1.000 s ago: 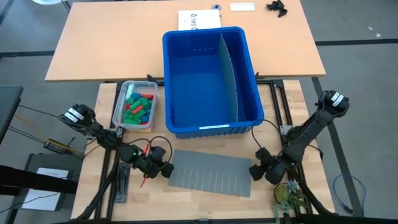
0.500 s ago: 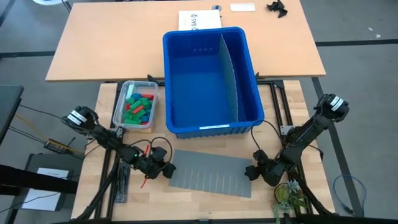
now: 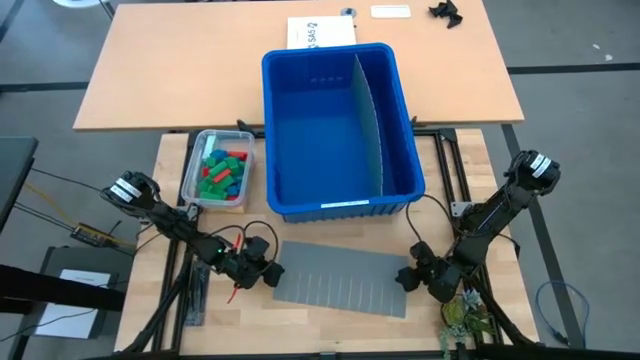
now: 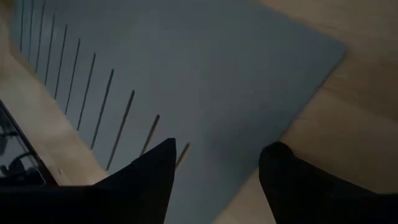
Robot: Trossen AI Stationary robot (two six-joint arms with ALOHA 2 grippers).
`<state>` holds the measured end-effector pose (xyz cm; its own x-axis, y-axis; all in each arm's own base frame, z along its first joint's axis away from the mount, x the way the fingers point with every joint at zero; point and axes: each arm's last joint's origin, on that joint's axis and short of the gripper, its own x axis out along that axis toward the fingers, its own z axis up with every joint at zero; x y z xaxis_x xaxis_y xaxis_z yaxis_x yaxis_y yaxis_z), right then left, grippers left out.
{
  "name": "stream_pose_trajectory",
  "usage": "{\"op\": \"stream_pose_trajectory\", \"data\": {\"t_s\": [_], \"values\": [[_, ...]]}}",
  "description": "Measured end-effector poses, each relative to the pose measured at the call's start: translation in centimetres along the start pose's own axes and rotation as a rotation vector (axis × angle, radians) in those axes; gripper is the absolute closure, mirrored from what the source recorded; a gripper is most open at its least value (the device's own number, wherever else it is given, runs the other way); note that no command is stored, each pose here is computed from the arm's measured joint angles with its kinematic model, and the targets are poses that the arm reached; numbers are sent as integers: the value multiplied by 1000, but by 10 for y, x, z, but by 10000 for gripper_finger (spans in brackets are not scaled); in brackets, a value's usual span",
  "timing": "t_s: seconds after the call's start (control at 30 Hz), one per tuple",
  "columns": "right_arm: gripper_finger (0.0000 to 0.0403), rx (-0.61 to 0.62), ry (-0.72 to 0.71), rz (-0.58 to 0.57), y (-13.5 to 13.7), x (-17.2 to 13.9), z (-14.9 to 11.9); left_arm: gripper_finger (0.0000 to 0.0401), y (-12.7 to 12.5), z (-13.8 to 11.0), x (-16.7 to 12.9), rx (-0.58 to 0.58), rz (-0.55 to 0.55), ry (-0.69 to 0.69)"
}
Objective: Sort blocks
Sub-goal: Assemble the blue bin using bin divider
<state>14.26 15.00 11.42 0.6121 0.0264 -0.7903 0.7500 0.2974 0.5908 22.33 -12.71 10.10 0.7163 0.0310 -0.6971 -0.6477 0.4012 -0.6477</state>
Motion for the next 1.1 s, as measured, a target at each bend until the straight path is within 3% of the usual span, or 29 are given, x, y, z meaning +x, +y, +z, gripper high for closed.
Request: {"op": "stream_pose_trajectory", "data": {"t_s": [0.57,1.1], "values": [[176,-81,-159,209,-7,-15,-21,240,0,-12,-5,59,-25,-44],[176,-181,-107,291,5,-19,-29,240,0,-13,-6,72,-26,-73]]}}
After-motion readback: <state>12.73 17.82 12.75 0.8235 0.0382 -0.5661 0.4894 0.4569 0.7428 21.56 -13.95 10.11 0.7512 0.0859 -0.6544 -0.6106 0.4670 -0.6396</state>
